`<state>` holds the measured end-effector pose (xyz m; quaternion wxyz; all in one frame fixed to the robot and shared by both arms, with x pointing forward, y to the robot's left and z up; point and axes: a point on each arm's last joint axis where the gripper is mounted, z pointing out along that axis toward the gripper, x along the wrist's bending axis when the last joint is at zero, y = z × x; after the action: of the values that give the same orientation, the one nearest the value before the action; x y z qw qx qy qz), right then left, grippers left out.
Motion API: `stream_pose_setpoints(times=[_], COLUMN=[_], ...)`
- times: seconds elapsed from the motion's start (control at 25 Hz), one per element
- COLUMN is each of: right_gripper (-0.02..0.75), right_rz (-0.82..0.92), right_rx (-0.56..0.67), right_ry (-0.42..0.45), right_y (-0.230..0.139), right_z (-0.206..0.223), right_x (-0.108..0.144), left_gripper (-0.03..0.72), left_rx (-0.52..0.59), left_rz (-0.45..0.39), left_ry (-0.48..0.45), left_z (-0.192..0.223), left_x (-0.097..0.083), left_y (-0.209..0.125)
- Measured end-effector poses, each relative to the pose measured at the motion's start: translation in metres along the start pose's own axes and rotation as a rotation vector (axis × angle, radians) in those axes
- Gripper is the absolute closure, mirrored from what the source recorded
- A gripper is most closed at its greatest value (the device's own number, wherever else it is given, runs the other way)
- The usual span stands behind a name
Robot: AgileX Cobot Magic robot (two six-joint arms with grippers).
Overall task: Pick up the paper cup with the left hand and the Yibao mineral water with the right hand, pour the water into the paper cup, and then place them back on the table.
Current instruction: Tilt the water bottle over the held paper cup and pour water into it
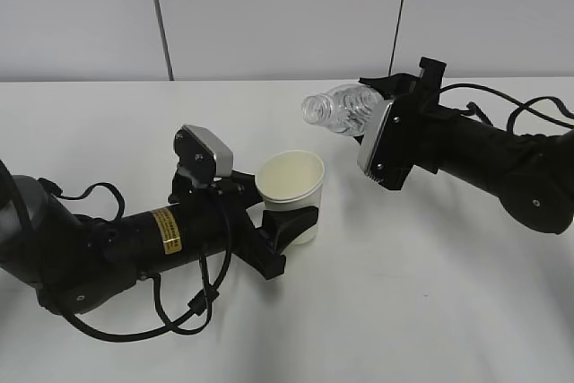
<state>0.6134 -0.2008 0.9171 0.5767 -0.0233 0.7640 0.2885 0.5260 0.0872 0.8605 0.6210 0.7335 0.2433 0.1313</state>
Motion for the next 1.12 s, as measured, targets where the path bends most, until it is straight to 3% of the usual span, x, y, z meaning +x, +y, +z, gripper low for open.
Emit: stream_pose_setpoints(times=[1.12], right_gripper=[0.248], right_rz=[-0.298], right_rx=[-0.011], right_ry=[-0.012], right_y=[0.0091], right_z=[0.0043], right_x=[0.0000], left_gripper=[0.245], left_rx=[-0.001], left_rz=[-0.001], left_ry=[0.001], left_z=[0.0004], left_x=[-0.0006], left_y=[0.0001])
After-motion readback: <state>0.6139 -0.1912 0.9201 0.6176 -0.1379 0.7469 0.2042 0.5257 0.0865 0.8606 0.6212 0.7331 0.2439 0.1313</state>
